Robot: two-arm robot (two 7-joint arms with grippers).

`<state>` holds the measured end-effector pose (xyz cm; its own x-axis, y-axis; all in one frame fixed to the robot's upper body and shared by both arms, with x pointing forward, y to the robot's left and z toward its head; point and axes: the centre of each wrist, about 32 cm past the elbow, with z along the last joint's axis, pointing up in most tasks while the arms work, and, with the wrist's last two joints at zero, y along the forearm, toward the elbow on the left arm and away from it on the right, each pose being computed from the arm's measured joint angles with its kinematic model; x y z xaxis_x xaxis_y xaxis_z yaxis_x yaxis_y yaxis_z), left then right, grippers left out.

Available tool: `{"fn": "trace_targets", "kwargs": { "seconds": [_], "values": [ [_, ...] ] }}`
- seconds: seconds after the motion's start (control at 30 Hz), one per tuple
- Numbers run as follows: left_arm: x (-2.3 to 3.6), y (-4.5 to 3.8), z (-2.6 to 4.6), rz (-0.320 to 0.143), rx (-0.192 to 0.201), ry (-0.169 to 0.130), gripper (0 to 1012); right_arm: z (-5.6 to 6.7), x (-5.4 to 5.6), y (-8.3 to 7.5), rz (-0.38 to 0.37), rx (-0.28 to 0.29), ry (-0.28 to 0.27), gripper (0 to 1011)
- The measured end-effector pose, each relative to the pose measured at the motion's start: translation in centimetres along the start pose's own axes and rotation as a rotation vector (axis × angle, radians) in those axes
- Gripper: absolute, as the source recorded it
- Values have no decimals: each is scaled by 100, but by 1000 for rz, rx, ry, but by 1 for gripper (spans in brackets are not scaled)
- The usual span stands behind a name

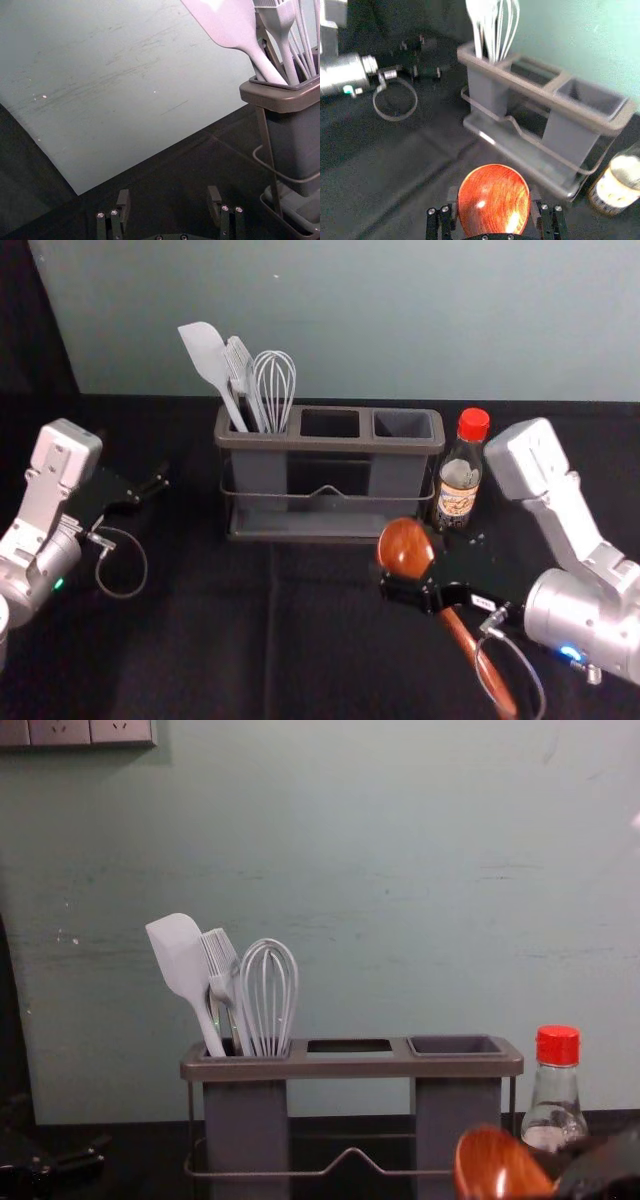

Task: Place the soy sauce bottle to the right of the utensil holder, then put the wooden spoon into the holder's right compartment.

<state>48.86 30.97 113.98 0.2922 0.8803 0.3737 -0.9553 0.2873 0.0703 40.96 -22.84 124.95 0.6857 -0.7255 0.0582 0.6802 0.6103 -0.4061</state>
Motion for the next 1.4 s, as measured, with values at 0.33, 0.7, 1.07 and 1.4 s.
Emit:
{"fn": "trace_targets", "kwargs": {
  "seconds": [0.33,0.7,1.07,1.4],
  "values": [
    [0,0,0,0,0,0,1005,-179,-57,-138,-117,217,-52,840],
    [0,0,0,0,0,0,1005,-402,-65,-173,-204,490,-90,840],
    [0,0,0,0,0,0,1005,-478,-54,-155,-221,540,-84,840],
    [0,0,0,0,0,0,1005,-473,-56,-158,-220,542,-85,840]
  ]
}}
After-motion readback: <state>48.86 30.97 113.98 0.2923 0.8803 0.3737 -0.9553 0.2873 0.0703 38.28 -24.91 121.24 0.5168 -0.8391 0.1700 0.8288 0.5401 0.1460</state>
